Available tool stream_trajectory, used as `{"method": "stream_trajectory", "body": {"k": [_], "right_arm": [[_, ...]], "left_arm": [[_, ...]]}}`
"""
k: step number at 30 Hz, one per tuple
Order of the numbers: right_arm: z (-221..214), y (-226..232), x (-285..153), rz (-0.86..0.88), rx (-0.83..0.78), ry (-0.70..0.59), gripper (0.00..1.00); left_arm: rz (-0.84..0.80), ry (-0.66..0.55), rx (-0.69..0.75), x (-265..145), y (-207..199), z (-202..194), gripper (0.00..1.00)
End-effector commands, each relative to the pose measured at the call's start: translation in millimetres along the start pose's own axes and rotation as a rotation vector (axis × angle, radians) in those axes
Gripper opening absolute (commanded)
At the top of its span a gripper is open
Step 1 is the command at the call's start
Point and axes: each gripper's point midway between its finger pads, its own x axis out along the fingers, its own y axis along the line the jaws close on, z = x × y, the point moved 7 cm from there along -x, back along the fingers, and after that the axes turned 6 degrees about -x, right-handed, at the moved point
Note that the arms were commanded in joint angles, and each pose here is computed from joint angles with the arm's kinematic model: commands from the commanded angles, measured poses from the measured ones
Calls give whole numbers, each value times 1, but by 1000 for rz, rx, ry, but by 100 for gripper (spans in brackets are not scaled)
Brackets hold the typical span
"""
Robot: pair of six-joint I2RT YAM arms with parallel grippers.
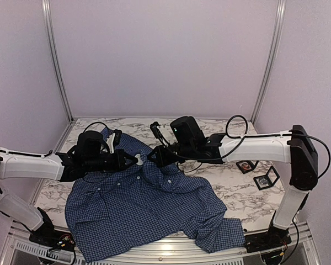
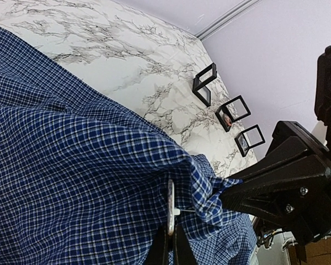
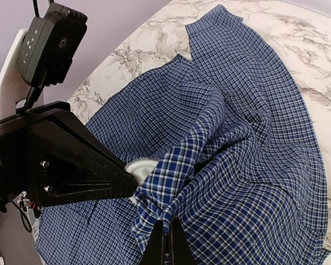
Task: Remove the brooch from the garment
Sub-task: Remove the brooch from the flattened clothing.
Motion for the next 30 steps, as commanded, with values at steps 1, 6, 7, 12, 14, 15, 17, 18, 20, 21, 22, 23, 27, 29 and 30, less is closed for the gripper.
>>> {"method": "stream_trajectory", "body": {"k": [1, 6, 7, 12, 14, 15, 17, 18, 20, 21, 22, 23, 27, 29, 30], "right_arm": [[18, 9, 2, 32, -8, -49, 0], [16, 9, 4, 38, -8, -45, 0], [17, 9, 4, 36, -6, -47, 0], [14, 8, 6, 42, 3, -39, 0], [9, 7, 9, 43, 9, -29, 0], [7, 6, 11, 43, 11, -20, 0], [1, 4, 14, 50, 22, -8, 0], [-4, 3, 16, 52, 29, 5, 0], [-6, 2, 21, 65, 39, -4, 0], [-11, 1, 24, 66, 45, 7, 0], [-16, 0, 27, 66, 51, 15, 0], [-20, -1, 30, 67, 59, 23, 0], [-37, 2, 43, 82, 75, 58, 0], [-43, 4, 48, 87, 86, 71, 0], [-46, 5, 49, 92, 92, 74, 0]], "left_arm": [[49, -7, 31, -5, 0, 5, 0], [75, -16, 37, -6, 2, 6, 0], [82, -20, 36, -6, 3, 7, 0], [88, -66, 33, -15, -1, 12, 0], [82, -88, 37, -20, -7, 18, 0], [80, -99, 39, -23, -10, 21, 0], [71, -126, 44, -30, -19, 29, 0], [67, -138, 45, -33, -22, 32, 0], [63, -162, 49, -40, -28, 38, 0], [57, -173, 52, -44, -32, 40, 0], [49, -180, 54, -46, -35, 43, 0], [37, -187, 57, -49, -39, 45, 0], [-6, -197, 59, -55, -52, 51, 0], [-23, -200, 57, -57, -56, 53, 0], [-34, -202, 54, -57, -58, 55, 0]]}}
